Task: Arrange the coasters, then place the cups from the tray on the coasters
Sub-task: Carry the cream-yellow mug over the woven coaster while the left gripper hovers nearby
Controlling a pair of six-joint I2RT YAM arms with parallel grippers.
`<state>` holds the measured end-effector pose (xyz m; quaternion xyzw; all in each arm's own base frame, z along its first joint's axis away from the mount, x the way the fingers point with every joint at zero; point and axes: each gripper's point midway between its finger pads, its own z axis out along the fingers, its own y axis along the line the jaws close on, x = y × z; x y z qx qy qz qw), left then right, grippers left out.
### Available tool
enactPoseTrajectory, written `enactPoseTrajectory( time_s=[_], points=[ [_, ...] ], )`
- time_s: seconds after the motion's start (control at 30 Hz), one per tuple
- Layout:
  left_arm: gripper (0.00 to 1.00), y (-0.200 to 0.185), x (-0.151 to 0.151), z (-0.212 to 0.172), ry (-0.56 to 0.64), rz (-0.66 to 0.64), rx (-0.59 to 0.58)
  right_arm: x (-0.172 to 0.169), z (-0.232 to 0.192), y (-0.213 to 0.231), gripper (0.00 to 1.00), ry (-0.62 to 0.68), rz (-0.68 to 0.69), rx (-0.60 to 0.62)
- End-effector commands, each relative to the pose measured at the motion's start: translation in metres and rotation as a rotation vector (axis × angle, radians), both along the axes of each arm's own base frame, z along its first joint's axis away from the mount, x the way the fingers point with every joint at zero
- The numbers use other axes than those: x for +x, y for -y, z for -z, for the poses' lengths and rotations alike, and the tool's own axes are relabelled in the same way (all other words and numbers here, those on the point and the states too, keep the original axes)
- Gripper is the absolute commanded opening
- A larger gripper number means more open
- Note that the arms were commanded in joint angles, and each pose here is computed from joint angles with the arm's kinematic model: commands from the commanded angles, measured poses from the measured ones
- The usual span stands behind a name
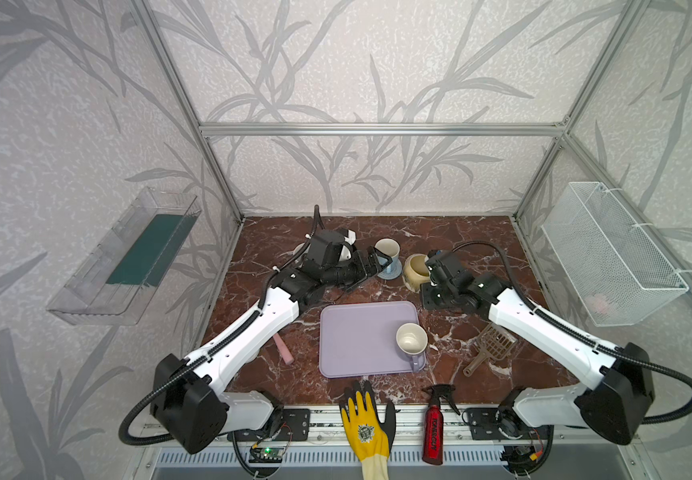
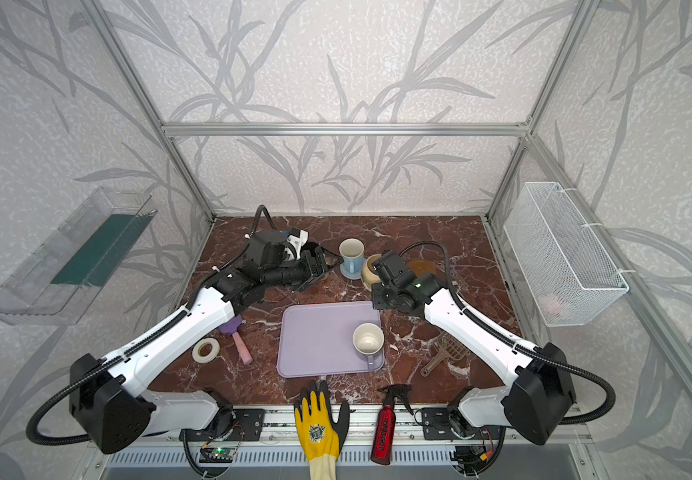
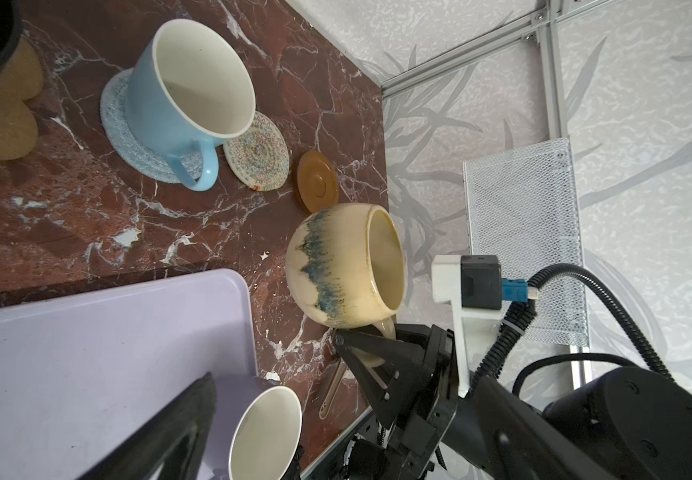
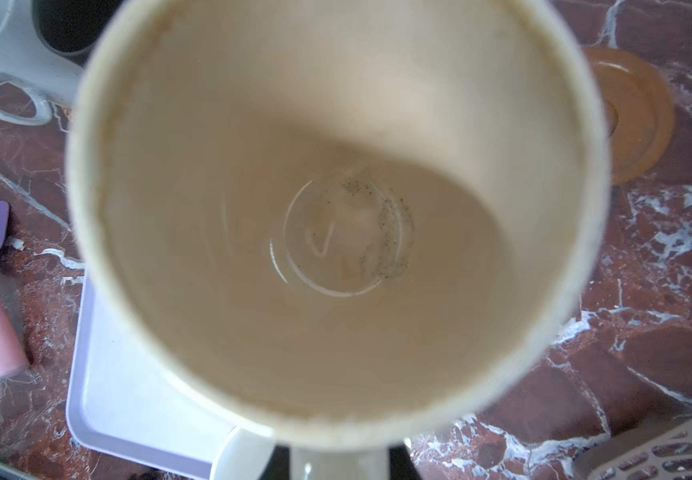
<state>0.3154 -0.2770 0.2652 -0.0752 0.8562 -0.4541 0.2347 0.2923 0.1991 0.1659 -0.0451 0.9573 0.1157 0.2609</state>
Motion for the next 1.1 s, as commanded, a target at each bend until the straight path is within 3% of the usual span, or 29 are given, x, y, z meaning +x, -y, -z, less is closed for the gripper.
enactPoseTrajectory(
  time_s=[0.0,0.43,1.07],
  points=[
    [1.0,0.009,0.014,-0.007,0.034,0.022,-0.004,0.03,-0.03,-0.012,0.0,0.107,-0.006,0.08],
    [0.99,0.022,0.05,0.024,0.001,-0.004,0.081,0.09,-0.001,0.004,0.0,0.074,0.095,0.072],
    [0.99,0.041,0.085,0.057,-0.047,-0.044,0.087,0.153,0.038,0.025,0.0,0.086,0.2,-0.035]
  ],
)
